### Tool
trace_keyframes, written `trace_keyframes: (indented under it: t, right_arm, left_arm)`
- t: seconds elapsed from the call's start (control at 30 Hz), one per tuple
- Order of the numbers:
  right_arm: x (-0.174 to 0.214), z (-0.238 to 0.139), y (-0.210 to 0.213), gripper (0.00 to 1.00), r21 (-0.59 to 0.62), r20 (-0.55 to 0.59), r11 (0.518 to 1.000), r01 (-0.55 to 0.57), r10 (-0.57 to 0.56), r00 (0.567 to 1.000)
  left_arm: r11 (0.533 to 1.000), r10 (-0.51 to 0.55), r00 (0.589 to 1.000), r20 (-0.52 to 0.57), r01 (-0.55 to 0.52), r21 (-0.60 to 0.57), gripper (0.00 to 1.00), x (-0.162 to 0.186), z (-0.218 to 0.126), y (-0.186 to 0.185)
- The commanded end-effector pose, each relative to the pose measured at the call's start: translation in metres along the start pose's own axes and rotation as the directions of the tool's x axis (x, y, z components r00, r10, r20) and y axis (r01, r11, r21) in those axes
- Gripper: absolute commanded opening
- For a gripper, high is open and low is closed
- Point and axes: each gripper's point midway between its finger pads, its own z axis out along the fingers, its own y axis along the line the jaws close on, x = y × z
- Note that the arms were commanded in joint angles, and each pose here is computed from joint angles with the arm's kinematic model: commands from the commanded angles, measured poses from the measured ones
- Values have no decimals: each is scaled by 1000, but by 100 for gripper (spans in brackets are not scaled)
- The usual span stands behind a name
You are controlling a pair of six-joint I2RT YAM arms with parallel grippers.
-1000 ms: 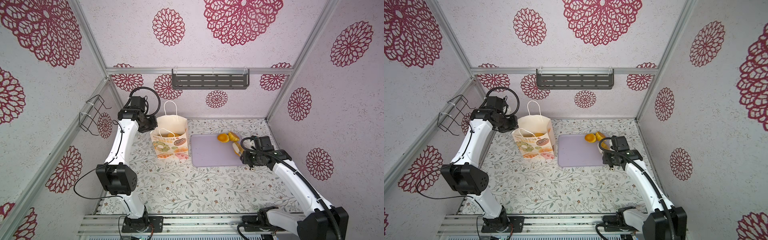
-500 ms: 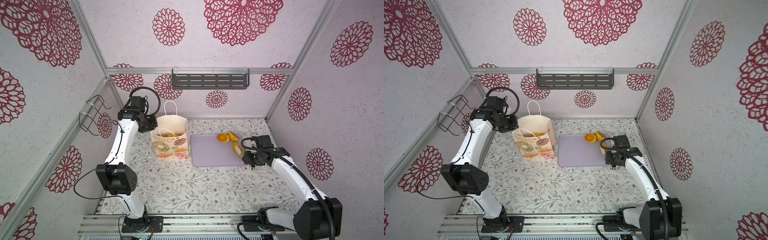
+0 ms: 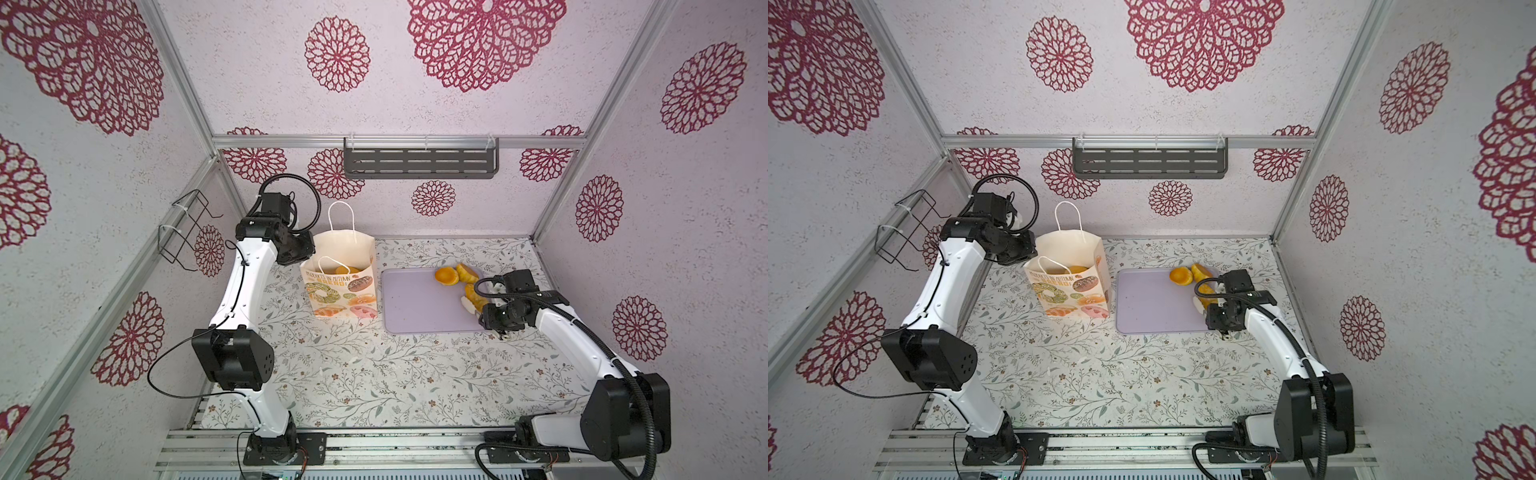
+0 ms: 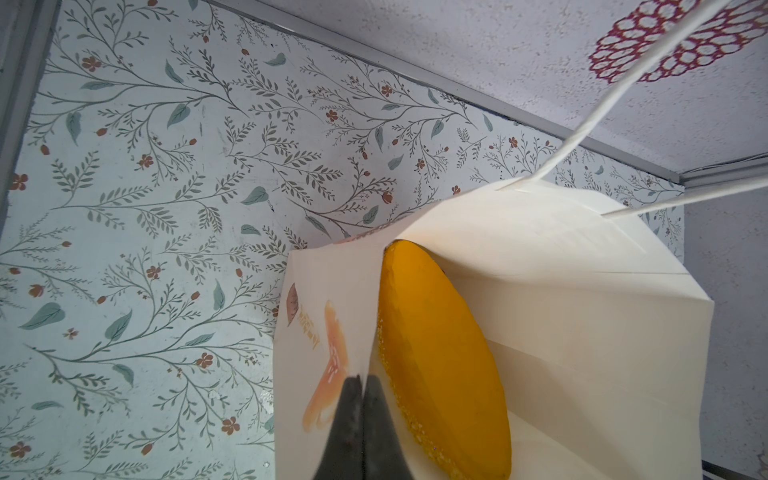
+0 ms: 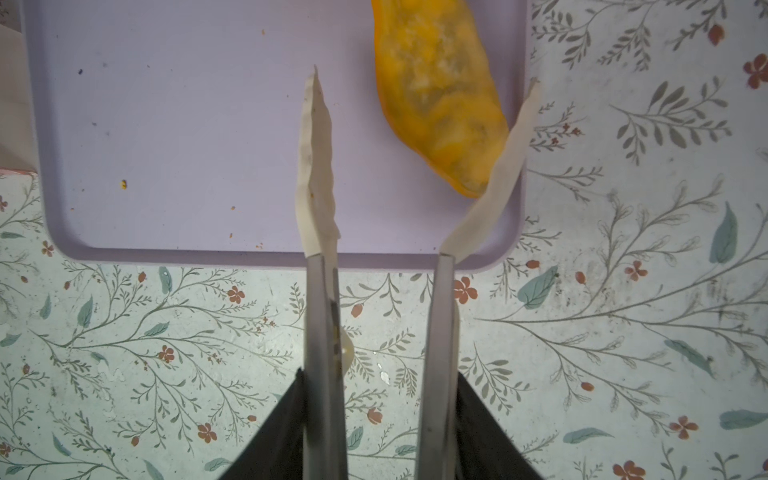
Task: Place the fake bread into the paper bag
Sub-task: 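Lower the open tongs around the long yellow bread on the tray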
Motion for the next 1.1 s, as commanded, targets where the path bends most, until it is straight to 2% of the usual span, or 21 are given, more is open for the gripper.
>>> trace_keyframes:
  t: [0.0,0.67,0.9,1.0,1.07]
  right_arm:
    - [-24,-13,5,50,-18,75,999,32,-30,997]
    - [-29,8,4,44,-18,48,999,31,-30,998]
    - [-26,14,3,36,-20,36,999,31,-31,999]
    - [-25,16,-1,36,-1,30,1000,31,-31,999]
    - [-25,16,-3,42,10,26,999,31,-31,999]
  left_arm:
    - [1000,2,1000,15,-2,18,0,-4,-2,-3]
    - [1000,11,1000,13,-11,19,0,-2,-2,-7]
    - [1000,15,1000,13,-15,17,0,-1,-2,-8]
    - [1000,16,1000,14,-16,17,0,-1,-3,-9]
    - [1000,19,1000,13,-19,14,0,-1,-2,-9]
